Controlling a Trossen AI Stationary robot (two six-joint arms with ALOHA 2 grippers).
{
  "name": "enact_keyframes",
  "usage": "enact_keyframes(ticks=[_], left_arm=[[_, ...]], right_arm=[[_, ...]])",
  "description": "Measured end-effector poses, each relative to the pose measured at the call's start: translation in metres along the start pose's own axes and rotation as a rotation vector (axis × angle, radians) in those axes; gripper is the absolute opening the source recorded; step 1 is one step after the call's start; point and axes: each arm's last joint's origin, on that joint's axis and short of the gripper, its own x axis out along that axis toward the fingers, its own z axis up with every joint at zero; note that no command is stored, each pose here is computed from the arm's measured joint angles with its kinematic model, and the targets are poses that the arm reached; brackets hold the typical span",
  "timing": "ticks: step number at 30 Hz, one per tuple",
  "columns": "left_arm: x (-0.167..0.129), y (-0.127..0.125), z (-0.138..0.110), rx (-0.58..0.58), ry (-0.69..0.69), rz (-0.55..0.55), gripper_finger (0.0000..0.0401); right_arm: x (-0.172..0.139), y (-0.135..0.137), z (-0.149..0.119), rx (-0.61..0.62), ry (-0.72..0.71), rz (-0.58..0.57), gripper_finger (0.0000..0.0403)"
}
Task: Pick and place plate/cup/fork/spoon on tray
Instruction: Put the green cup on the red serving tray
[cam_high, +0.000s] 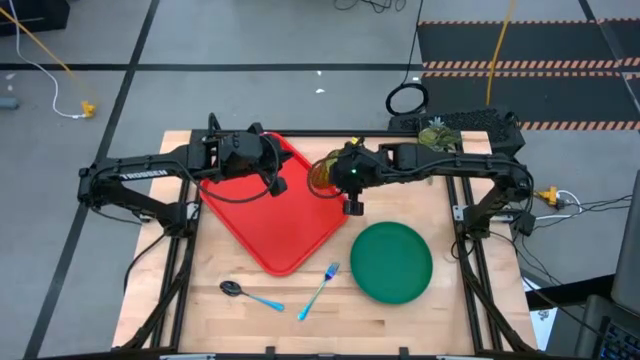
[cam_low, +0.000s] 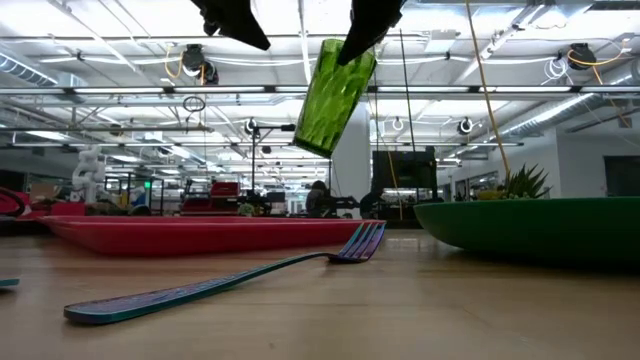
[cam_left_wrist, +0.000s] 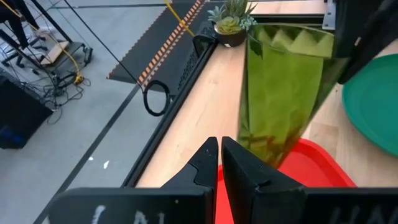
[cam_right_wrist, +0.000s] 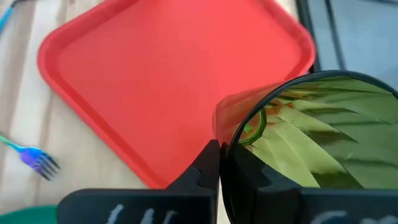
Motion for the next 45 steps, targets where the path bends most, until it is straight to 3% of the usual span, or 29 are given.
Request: enact_keyframes(ticks=[6, 18, 45], left_arm=[[0.0, 0.0, 0.001, -0.024, -0.01, -0.001, 0.0026], [-0.001, -0.002, 0.0, -0.017, -0.002, -0.007, 0.0026], [-0.001, -0.003, -0.001, -0.013, 0.011, -0.031, 0.0026]], right_arm=[[0.014, 0.004, -0.001, 0.072, 0.045, 0.059, 0.0006], [0.047, 0.01, -0.005, 0.064, 0.137, 0.089, 0.0006], [0.065, 0.02, -0.014, 0.102, 0.26, 0.149, 0.0006]])
